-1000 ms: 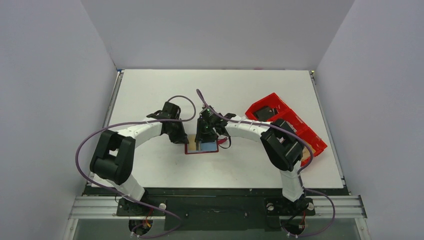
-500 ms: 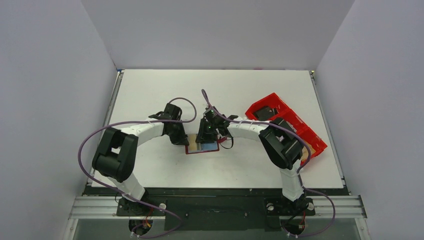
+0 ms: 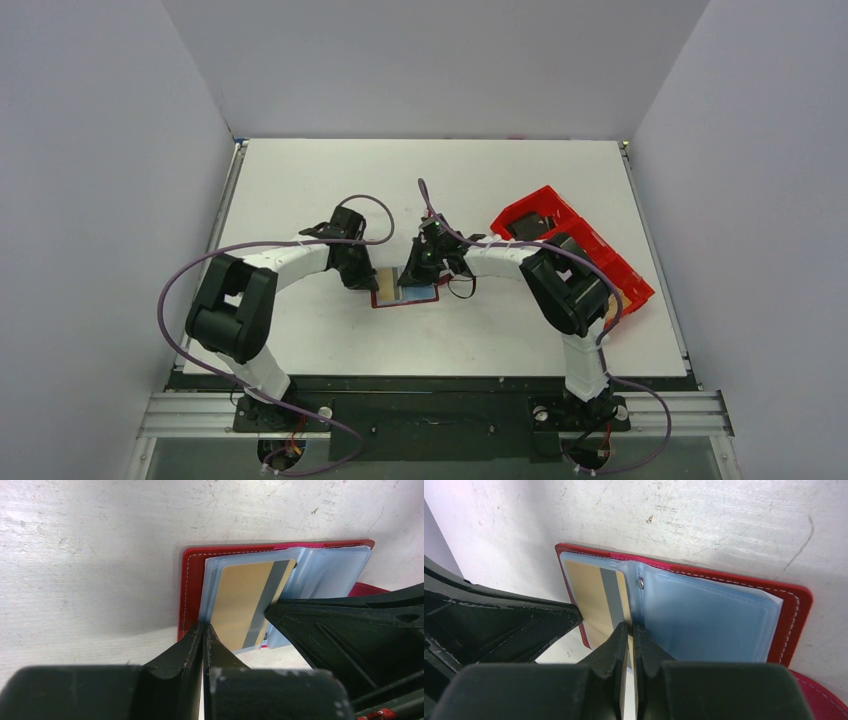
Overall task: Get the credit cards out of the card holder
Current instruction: Remove the credit card from the card holder.
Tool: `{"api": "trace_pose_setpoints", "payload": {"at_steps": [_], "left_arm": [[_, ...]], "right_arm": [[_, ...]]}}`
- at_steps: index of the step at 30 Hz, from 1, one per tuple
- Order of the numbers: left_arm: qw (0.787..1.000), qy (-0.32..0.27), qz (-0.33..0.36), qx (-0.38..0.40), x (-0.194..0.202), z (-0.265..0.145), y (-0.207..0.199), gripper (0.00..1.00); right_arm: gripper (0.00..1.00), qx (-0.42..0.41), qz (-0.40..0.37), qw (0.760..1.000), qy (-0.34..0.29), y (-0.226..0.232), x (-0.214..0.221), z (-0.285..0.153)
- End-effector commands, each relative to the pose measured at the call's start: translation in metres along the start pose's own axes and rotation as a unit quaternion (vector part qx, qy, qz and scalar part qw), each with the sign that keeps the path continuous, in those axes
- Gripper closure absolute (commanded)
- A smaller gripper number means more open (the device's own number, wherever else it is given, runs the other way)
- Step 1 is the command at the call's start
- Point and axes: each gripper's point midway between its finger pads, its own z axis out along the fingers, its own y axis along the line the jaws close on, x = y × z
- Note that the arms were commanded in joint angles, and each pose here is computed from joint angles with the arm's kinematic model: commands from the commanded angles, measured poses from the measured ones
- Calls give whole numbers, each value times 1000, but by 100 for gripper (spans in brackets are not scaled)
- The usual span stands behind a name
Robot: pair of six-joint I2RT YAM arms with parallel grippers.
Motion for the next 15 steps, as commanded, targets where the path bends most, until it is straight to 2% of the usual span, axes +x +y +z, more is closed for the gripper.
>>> {"api": "trace_pose_setpoints", "payload": {"at_steps": [1, 8, 15], "left_arm": [[1000, -4, 7, 1, 0, 7, -6, 100], [999, -15, 14, 40, -7, -10, -26, 99], [996, -12, 19, 92, -9, -21, -48, 95]], "right_arm": [[100, 1, -12, 1000, -22, 1, -4, 3], [100, 88, -29, 995, -28, -35, -2, 0], [100, 106, -35, 994, -22, -46, 4, 1]]}}
